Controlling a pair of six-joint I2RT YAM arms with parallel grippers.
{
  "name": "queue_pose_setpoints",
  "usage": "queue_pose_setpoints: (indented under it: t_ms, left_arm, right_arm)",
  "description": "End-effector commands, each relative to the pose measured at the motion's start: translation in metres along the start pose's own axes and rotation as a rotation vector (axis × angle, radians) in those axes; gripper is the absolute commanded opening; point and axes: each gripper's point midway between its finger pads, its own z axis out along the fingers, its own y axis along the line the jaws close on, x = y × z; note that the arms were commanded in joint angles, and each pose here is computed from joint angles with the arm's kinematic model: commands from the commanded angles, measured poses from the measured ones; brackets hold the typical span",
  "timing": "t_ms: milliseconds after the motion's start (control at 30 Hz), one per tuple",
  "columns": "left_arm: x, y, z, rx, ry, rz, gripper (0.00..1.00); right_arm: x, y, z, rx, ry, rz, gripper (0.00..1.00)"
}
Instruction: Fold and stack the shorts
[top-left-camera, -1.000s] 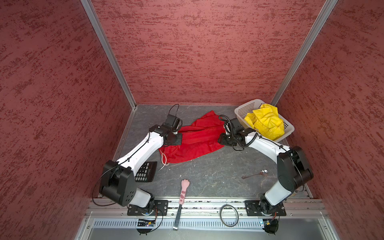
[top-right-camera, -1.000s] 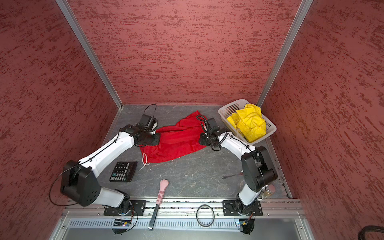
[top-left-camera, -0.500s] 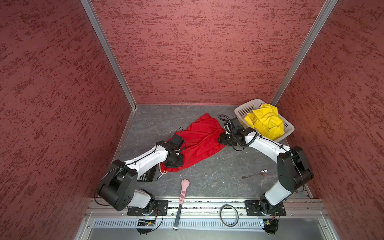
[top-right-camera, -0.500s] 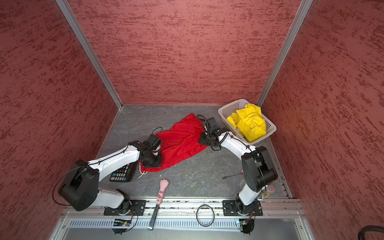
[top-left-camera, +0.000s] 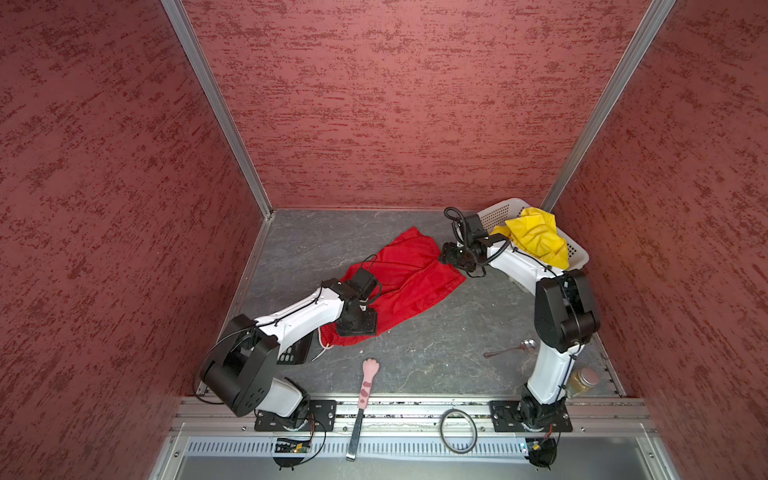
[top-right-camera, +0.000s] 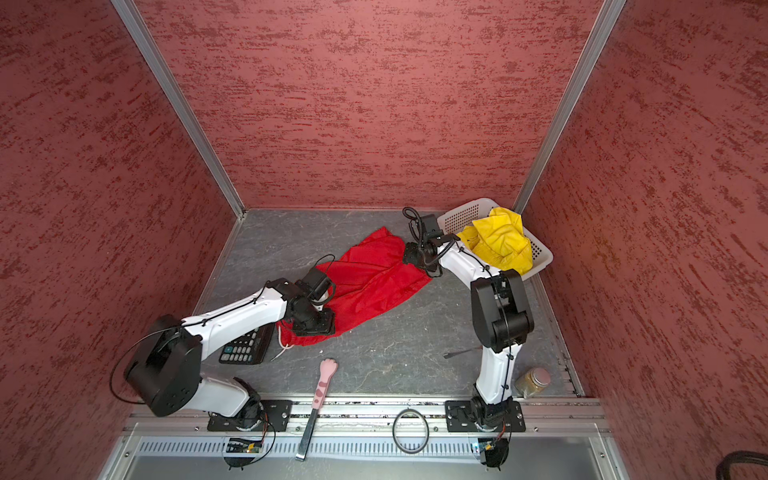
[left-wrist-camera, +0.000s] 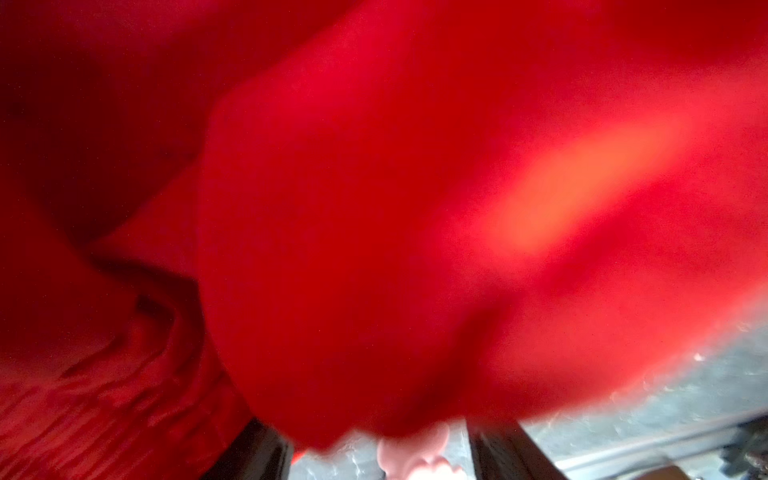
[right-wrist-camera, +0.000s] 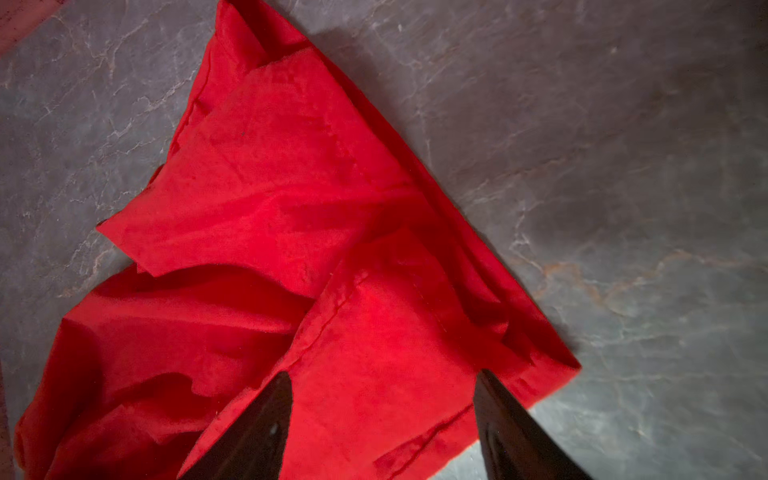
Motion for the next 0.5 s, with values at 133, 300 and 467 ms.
queue_pose_setpoints:
  t_ms: [133, 300, 467]
  left_arm:
    - [-0.011, 0.006, -0.071, -0.019, -0.161, 0.01, 0.83]
    - [0.003, 0.024, -0.064, -0.095, -0.115, -0.004, 0.85]
    - [0.016, 0.032, -0.035, -0.147, -0.037, 0.004, 0.92]
  right_arm:
    - [-0.004, 0.014, 0.022, -0.044, 0.055, 0.019, 0.73]
    - [-0.004, 0.01, 0.041, -0.028, 0.081, 0.024, 0.73]
    - [-0.006, 0.008, 0.054, -0.019, 0.097, 0.03, 0.58]
